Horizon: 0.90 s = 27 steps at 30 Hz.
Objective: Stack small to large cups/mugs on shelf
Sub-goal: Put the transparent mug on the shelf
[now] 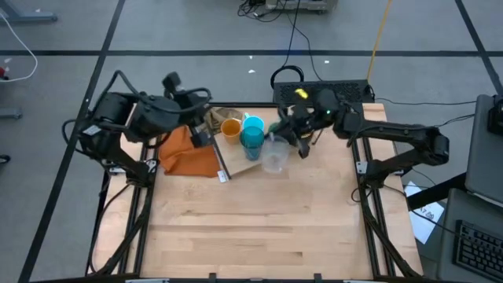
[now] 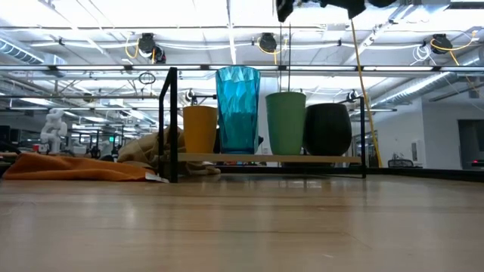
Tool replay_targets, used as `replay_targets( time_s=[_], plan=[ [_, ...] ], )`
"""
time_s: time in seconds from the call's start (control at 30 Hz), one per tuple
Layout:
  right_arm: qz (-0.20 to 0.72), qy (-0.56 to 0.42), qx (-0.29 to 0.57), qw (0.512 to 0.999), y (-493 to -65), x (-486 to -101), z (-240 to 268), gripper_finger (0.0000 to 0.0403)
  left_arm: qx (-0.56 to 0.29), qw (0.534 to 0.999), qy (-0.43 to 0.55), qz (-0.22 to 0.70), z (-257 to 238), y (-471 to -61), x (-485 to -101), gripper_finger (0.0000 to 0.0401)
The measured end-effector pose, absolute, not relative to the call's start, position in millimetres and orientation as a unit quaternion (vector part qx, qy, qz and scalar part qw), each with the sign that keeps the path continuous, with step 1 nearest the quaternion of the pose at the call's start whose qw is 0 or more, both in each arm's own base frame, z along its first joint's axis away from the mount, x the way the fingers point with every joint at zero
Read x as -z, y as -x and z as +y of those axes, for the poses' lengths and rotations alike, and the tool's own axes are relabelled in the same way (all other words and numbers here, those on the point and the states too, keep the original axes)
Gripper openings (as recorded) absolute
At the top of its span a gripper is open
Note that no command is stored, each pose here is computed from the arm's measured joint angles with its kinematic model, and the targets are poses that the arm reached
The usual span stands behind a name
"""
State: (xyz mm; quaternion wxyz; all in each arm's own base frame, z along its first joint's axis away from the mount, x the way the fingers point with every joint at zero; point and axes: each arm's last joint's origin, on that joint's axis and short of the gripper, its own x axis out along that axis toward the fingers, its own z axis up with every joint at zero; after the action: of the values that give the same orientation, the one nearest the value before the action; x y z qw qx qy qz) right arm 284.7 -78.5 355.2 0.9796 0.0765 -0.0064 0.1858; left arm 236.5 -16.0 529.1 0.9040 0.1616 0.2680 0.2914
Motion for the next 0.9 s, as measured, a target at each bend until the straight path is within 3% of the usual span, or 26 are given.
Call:
replay_targets(
  time_s=[0.6,0.9],
  plan=[
    [0.038,0.051,0.096,0.993,-248.1,-424.5,-161.2,0.0001,-0.327,0.888,-0.097,0.307,-20.1,-213.8,-517.7,0.0072],
    [0.052,0.015,0.180,0.982,-237.7,-414.7,-222.2,0.0001,-0.321,0.896,-0.104,0.290,-15.4,-189.5,-528.5,0.0072]
  ],
)
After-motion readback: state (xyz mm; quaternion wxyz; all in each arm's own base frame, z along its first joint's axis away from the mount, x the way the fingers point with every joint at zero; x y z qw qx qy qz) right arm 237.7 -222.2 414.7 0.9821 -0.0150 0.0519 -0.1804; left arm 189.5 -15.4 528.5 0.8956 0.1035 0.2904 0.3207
